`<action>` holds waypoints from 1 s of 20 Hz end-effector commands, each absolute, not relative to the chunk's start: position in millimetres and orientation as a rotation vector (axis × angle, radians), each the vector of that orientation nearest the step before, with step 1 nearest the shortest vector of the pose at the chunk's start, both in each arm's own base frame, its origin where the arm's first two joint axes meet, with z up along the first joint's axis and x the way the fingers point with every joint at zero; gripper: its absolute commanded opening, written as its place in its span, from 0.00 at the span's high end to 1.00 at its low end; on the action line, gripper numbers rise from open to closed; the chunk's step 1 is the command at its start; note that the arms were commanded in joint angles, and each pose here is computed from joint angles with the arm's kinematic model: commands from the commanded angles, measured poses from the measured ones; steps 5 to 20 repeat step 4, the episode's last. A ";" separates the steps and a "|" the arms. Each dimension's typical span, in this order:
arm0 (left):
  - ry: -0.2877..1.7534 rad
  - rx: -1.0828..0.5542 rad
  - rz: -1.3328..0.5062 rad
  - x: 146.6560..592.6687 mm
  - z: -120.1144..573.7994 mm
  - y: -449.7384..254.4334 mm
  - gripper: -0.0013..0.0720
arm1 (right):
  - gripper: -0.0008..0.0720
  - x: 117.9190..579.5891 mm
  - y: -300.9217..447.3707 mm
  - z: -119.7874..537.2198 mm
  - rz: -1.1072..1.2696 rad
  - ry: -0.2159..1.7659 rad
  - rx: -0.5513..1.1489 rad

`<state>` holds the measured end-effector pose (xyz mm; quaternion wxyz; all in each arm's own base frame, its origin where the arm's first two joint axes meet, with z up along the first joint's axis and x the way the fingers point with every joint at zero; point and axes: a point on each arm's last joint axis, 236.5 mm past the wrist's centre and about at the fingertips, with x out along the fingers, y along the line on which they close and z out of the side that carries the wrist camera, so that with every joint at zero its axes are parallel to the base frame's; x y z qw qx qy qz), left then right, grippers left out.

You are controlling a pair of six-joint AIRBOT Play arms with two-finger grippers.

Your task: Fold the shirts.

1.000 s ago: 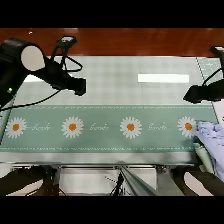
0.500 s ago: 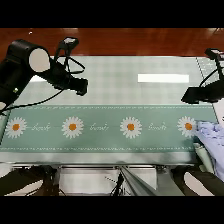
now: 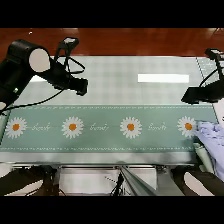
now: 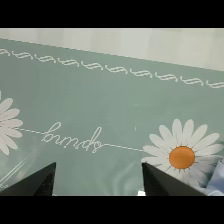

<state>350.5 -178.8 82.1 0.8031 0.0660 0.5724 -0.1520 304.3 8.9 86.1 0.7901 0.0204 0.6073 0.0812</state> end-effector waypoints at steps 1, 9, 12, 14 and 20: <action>1.226 0.144 -0.326 350.5 82.0 -178.9 0.00 | 0.15 304.3 9.1 85.9 0.176 1.309 0.043; 1.226 0.144 -0.326 350.5 82.0 -178.9 0.00 | 0.15 304.3 9.1 85.9 0.176 1.309 0.043; 1.226 0.144 -0.326 350.5 82.0 -178.9 0.00 | 0.15 304.3 9.1 85.9 0.176 1.309 0.043; 1.226 0.144 -0.326 350.5 82.0 -178.9 0.00 | 0.15 304.3 9.1 85.9 0.176 1.309 0.043; 1.226 0.144 -0.326 350.5 82.0 -178.9 0.00 | 0.15 304.3 9.1 85.9 0.176 1.309 0.043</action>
